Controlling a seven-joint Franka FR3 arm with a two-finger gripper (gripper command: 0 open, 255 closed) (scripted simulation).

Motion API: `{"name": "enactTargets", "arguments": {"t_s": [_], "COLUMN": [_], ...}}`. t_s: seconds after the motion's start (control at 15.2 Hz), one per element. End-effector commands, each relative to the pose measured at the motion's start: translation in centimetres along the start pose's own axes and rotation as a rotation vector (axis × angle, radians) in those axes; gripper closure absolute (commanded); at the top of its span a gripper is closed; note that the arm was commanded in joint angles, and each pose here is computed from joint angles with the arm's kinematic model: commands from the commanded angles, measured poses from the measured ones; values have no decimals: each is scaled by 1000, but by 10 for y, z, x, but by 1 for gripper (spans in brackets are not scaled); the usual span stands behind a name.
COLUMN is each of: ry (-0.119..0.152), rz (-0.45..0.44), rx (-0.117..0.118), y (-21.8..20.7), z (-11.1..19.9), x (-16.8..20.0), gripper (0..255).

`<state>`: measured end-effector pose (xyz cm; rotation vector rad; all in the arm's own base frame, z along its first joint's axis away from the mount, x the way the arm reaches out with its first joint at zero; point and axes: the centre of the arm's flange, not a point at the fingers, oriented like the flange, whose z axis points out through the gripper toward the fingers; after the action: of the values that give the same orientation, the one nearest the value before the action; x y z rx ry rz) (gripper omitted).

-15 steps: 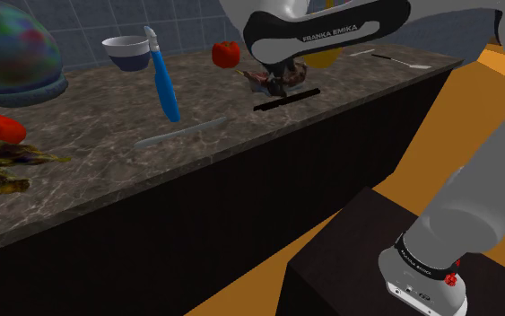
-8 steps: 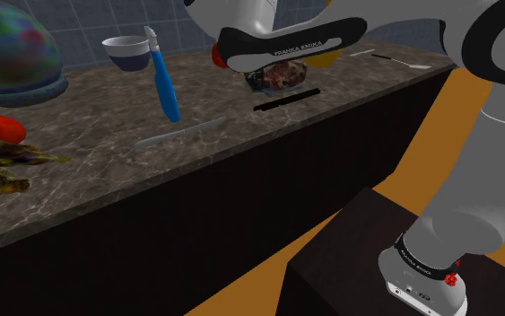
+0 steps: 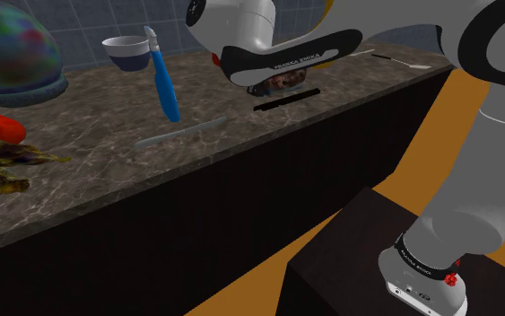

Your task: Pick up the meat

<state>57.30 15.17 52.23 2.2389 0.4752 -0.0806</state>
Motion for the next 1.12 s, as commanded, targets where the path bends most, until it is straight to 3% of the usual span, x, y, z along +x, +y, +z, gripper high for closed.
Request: {"name": "enactTargets", "arguments": {"t_s": [0.0, 0.53, 1.06], "ry": [0, 0, 0], "rz": [0, 0, 0], "rx": [0, 0, 0], "y": [-1, -1, 30], "z": [1, 1, -27], "x": [0, 0, -9], "gripper": [255, 255, 255]}}
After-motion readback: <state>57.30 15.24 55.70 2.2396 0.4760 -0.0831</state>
